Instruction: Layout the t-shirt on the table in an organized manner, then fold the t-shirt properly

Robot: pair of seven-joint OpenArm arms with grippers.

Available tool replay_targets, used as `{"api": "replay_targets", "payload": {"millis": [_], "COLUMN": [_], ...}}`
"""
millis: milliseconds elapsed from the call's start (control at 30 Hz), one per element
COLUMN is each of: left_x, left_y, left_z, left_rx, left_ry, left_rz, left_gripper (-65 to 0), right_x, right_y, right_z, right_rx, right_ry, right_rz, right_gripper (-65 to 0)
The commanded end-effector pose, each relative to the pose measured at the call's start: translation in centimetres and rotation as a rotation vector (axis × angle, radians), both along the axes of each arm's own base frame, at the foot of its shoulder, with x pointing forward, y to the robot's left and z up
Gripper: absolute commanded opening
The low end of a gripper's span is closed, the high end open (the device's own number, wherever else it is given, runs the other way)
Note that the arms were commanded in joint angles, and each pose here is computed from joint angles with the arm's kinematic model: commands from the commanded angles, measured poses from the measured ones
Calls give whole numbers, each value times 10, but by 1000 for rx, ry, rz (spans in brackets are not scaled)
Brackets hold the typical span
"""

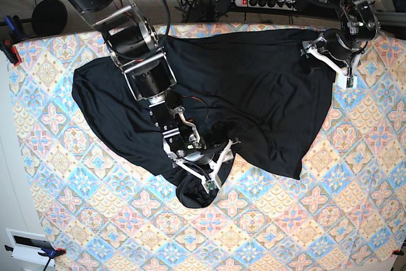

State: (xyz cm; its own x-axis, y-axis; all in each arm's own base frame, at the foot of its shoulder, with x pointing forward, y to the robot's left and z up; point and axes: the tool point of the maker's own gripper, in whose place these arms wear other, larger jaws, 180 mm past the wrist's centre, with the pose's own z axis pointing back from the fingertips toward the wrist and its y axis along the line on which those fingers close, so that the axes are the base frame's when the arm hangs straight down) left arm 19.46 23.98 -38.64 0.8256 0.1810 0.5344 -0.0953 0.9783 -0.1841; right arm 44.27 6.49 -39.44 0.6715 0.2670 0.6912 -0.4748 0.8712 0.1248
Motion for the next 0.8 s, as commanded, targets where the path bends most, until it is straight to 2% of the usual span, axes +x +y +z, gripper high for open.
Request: {"api": "replay_targets", "payload": {"millis": [0, 267, 500, 767], "left_x": [6, 6, 6, 6], "left_y": [2, 2, 2, 2], "left_z": [8, 8, 8, 8], "left_rx": [6, 7, 7, 7], "left_ry": [-36, -36, -35, -35], "left_rz": [-2, -1, -1, 0], "left_gripper": [-200, -200, -200, -200], "right_x": [21, 22, 11, 9], "right_y": [10, 17, 7, 5], "right_z": [36, 38, -5, -11], "right_rx": [38, 41, 21, 14], "right_ry": [-95, -133, -76, -64], "right_rz": [5, 28, 4, 1], "right_gripper": [-301, -301, -301, -303]}}
